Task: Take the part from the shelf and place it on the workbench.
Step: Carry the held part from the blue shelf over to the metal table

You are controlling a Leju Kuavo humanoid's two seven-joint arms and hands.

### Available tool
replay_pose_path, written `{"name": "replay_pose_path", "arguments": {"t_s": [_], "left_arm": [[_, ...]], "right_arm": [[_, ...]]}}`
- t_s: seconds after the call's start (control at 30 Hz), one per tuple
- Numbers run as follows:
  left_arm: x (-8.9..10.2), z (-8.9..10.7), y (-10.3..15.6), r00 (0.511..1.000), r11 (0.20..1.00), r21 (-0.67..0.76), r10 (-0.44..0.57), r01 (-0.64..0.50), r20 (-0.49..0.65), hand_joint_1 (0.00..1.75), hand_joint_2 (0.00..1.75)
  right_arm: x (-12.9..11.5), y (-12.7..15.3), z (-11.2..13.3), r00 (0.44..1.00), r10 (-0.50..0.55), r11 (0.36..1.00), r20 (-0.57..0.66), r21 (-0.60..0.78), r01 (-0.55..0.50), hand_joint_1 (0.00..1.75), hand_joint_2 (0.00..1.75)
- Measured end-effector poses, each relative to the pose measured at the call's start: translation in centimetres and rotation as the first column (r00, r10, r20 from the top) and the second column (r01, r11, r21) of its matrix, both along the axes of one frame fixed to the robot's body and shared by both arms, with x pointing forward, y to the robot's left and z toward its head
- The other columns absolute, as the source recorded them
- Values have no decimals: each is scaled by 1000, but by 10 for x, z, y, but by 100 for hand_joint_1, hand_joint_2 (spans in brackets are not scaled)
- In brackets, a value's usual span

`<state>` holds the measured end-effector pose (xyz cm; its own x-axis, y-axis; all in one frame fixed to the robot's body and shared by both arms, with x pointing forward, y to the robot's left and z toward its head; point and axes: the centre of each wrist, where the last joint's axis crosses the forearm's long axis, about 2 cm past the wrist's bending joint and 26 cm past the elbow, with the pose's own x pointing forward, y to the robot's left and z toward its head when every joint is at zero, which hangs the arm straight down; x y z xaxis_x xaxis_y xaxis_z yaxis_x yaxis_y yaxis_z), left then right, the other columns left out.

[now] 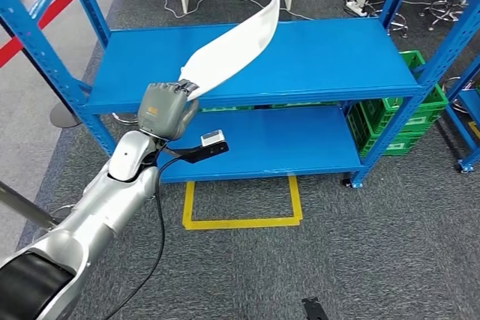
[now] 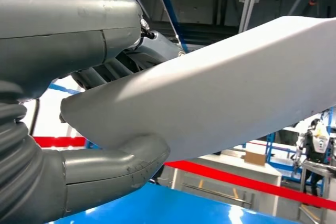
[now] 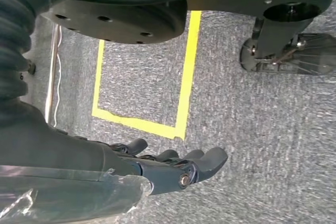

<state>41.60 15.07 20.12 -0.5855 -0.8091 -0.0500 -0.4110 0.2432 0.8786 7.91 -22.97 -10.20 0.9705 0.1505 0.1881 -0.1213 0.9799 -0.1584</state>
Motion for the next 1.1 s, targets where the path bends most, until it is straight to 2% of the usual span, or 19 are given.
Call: {"name": "replay_pose_path", "arguments": {"t_s": [0.37, 0.57, 1.1], "left_arm": [[-3, -8, 5, 1000, 1000, 12, 5, -5, -14, 175, 175], [-2, -6, 5, 1000, 1000, 16, 2, -2, -7, 175, 175], [-1, -2, 3, 1000, 1000, 19, -6, 6, 2, 175, 175]], "right_arm": [[-1, 1, 0, 1000, 5, 1000, -2, 0, -5, 0, 175], [-6, 3, -1, 1000, 7, 1000, -14, 2, -7, 0, 175], [-3, 4, 0, 1000, 9, 1000, 3, 6, -9, 0, 175]]}}
